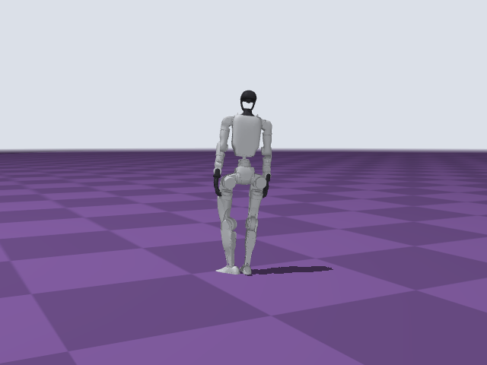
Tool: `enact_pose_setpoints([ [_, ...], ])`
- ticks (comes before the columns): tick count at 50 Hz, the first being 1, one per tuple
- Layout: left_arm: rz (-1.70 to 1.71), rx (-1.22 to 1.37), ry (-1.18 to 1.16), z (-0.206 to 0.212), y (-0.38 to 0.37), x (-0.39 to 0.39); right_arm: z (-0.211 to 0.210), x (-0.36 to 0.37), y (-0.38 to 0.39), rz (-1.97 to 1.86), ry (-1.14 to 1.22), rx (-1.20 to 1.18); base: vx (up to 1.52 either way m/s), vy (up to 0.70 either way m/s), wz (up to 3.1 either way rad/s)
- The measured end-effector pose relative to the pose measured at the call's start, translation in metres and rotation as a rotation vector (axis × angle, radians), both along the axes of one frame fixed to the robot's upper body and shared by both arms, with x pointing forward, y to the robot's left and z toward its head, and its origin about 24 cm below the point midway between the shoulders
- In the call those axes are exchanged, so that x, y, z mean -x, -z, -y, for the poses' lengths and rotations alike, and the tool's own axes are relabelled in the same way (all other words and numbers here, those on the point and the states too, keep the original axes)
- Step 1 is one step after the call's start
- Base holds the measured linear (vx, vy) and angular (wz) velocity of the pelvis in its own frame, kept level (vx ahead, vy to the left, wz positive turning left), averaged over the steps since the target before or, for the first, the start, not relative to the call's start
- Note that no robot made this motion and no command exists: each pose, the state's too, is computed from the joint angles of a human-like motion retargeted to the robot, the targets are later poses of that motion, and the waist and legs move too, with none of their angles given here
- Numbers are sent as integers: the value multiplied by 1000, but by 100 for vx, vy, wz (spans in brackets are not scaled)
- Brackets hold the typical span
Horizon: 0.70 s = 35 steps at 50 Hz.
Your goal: In place motions
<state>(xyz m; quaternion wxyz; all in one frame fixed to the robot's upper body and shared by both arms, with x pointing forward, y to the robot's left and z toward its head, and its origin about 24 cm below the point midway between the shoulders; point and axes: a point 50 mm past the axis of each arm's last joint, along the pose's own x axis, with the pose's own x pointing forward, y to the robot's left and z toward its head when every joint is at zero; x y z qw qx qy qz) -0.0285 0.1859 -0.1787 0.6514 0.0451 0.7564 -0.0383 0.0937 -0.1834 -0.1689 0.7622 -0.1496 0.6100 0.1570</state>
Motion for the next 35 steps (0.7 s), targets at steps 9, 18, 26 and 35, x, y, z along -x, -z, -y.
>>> enact_pose_setpoints([
  [9, 40, -60, 67, -12, -1, 1, 16, 34, 6, -114, 26, 54, 17, -9, -17],
  [18, 31, 0, -55, 1, 1, 4, 31, 40, 4, -174, -75, 98, 21, -31, 271],
  [26, 102, -8, -177, -12, 0, -31, 45, 75, 4, -284, 32, 141, 57, -48, 358],
  [35, 104, -89, -391, -10, 0, -5, 44, 83, 5, -345, -63, 207, 81, -32, 228],
])
